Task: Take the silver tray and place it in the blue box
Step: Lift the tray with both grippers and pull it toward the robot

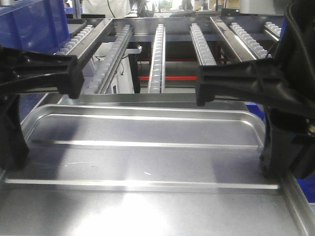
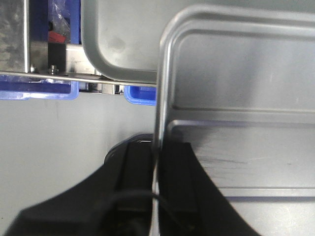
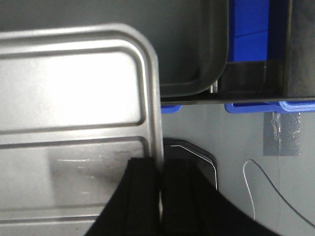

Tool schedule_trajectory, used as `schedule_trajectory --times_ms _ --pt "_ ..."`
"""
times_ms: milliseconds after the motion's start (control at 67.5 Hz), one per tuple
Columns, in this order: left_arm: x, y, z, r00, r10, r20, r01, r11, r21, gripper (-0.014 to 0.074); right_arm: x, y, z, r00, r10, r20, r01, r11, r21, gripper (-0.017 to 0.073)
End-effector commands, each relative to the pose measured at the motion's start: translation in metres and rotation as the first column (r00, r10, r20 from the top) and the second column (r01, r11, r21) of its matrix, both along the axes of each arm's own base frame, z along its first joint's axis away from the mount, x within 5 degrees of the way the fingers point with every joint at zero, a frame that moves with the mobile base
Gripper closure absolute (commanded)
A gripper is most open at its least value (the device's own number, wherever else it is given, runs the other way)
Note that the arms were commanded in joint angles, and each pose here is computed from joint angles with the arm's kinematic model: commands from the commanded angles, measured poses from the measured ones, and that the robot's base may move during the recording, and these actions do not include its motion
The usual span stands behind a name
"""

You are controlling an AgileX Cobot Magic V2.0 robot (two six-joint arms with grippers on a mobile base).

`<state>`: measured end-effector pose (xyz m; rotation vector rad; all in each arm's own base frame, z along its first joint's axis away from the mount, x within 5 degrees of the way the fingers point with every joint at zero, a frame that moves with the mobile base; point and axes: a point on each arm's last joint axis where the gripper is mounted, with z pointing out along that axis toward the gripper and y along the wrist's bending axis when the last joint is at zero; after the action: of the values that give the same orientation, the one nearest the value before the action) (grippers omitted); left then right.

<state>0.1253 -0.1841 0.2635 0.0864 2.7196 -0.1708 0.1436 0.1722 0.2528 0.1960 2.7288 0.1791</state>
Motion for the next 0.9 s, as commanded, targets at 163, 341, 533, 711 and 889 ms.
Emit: schedule_trajectory --times_ms 163,341,533,711,889 --pt "-0.0015 -0.0009 0.0141 0.999 -0.019 0.04 0.021 0.999 -0.047 0.06 0.0023 0.0014 0.015 0.997 0.02 0.073 -0.024 0.998 0.05 0.0489" --pt "-0.0015 -0.0009 0.0141 0.999 -0.019 0.04 0.021 0.999 -0.047 0.06 0.0023 0.0014 0.015 0.997 0.02 0.073 -0.024 0.998 0.05 0.0489" --pt "-0.0015 -0.0009 0.0141 0.999 -0.019 0.04 0.021 0.999 -0.047 0.06 0.0023 0.0014 0.015 0.997 0.02 0.073 -0.024 0.998 0.05 0.0489" --pt "-0.0015 -0.0009 0.0141 0.999 -0.019 0.04 0.021 0.999 -0.047 0.06 0.0023 0.0014 0.015 0.997 0.02 0.073 -0.024 0.998 0.05 0.0489" --pt "-0.0015 -0.0009 0.0141 0.999 -0.019 0.04 0.021 0.999 -0.047 0.06 0.0023 0.0014 0.015 0.997 0.02 0.073 -0.024 0.998 0.05 0.0489"
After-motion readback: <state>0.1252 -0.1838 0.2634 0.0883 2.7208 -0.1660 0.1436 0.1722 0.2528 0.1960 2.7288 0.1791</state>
